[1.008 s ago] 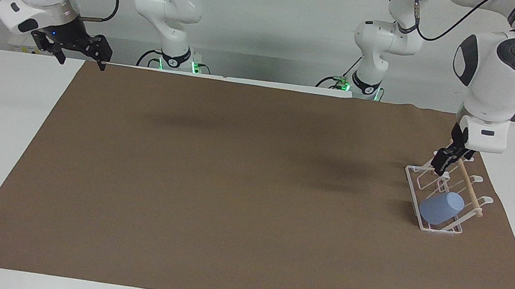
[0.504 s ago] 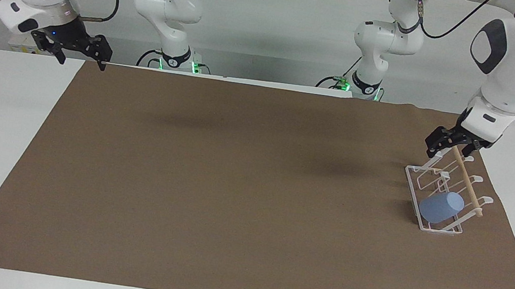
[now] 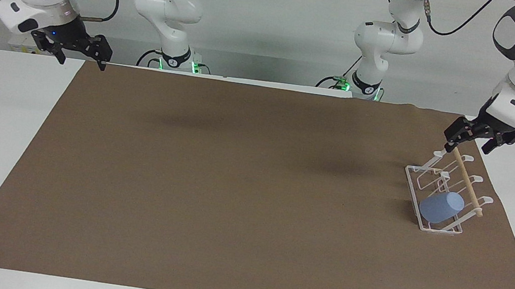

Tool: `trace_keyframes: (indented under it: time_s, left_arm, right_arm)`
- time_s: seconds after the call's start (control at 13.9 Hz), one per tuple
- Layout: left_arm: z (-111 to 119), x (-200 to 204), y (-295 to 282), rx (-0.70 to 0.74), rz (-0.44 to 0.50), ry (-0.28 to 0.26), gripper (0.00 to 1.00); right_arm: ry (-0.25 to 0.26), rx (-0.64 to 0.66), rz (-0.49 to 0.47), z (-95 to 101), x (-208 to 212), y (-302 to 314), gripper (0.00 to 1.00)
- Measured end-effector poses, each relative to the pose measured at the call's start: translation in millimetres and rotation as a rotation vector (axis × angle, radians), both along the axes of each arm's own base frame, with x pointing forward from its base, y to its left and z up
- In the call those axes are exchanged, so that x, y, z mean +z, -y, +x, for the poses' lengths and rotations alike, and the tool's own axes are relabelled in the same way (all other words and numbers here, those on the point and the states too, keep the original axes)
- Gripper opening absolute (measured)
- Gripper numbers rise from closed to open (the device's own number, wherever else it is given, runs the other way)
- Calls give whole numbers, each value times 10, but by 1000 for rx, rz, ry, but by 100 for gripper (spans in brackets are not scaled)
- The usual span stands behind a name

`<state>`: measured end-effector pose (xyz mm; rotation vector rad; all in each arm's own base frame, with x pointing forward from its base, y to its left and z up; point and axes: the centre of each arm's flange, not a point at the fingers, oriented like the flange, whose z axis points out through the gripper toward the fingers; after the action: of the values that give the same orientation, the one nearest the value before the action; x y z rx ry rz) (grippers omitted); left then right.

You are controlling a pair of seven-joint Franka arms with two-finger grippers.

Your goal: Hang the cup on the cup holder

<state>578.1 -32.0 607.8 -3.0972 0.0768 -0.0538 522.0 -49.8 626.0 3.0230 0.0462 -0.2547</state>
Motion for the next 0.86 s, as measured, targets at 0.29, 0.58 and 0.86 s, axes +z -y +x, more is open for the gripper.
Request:
trace_keyframes:
  time_s: [0.29,0.58,0.86]
  left_arm:
    - [126,106,17,10,-56,31,100]
    - [129,95,41,8,-67,32,100]
    - [106,57,29,-1,-59,11,100]
  right_arm:
    - [0,-3,0,-2,-1,15,100]
    - [2,-21,23,-10,-2,88,100]
    - [-1,-41,29,-45,15,180,100]
